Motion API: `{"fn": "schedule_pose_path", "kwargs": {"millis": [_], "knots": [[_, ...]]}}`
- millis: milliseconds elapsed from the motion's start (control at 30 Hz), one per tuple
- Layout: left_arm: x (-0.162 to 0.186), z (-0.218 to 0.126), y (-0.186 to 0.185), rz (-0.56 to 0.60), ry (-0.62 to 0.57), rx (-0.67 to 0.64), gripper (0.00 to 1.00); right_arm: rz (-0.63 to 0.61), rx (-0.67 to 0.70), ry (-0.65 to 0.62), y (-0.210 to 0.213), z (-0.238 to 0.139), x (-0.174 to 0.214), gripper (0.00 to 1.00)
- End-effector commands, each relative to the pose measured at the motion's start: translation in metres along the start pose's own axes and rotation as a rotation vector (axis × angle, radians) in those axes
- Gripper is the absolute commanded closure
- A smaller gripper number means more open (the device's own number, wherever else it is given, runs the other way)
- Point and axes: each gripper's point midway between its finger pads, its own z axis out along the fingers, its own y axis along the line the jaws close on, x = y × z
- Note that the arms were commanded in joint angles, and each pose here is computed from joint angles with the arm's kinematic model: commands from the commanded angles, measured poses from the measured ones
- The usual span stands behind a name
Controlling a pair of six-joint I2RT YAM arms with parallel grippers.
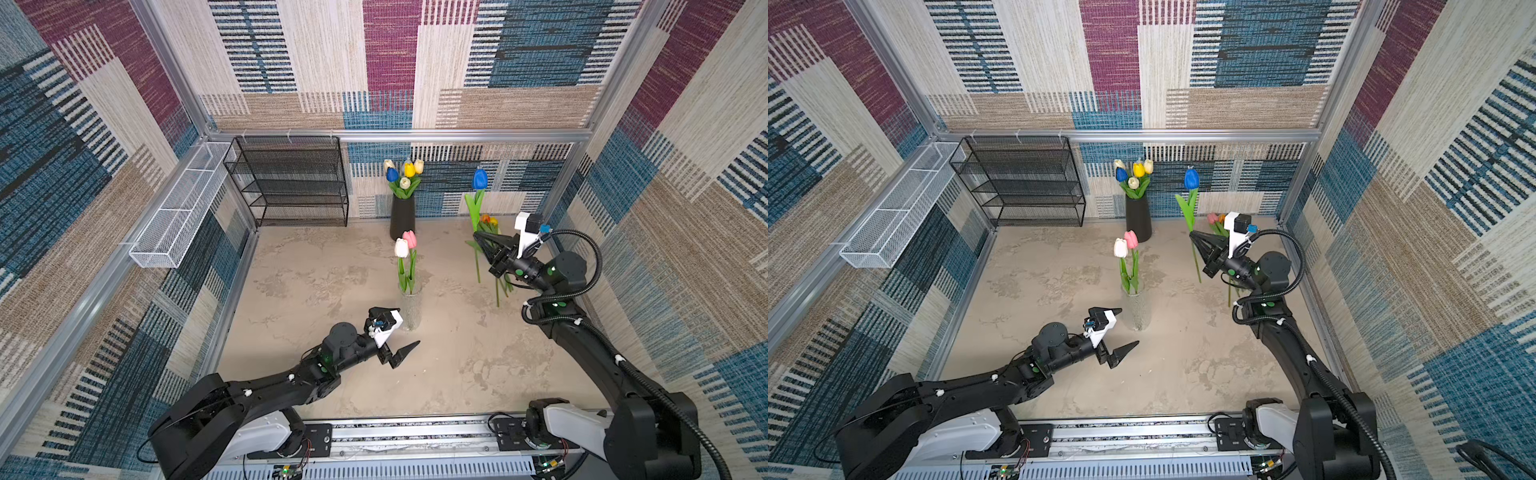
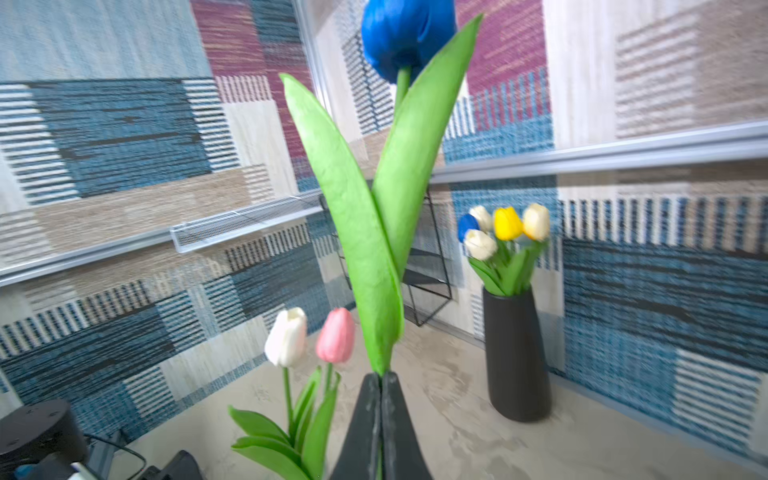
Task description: Arrange the flowers into the vase
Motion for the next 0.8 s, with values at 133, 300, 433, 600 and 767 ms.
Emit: {"fn": "schedule_pose_path", "kwargs": {"millis": [133,300,433,600,767], "knots": [[-0.005,-0.001,0.003,0.005,-0.022,-0.016,0.01,-0.035,-0.198,-0.296,0.075,0.007,-0.034,1.00],[-0.006,-0.003,0.003,0.007,-0.030,-0.023,0.01,0.078,-0.184,-0.450,0.078,0.004,-0.031,1.00],[-0.007,-0.004,0.005,0.011,-0.033,-0.034,0.01,0.113,-0.227,-0.446,0.081,0.023,-0.024,1.00],[-0.007,-0.004,0.003,0.009,-0.031,-0.025,0.01,0.102,-0.236,-0.435,0.084,0.043,-0.011,1.00],[-0.007,-0.004,0.004,0.013,-0.029,-0.027,0.01,0.074,-0.207,-0.438,0.077,0.050,-0.004,1.00]]}}
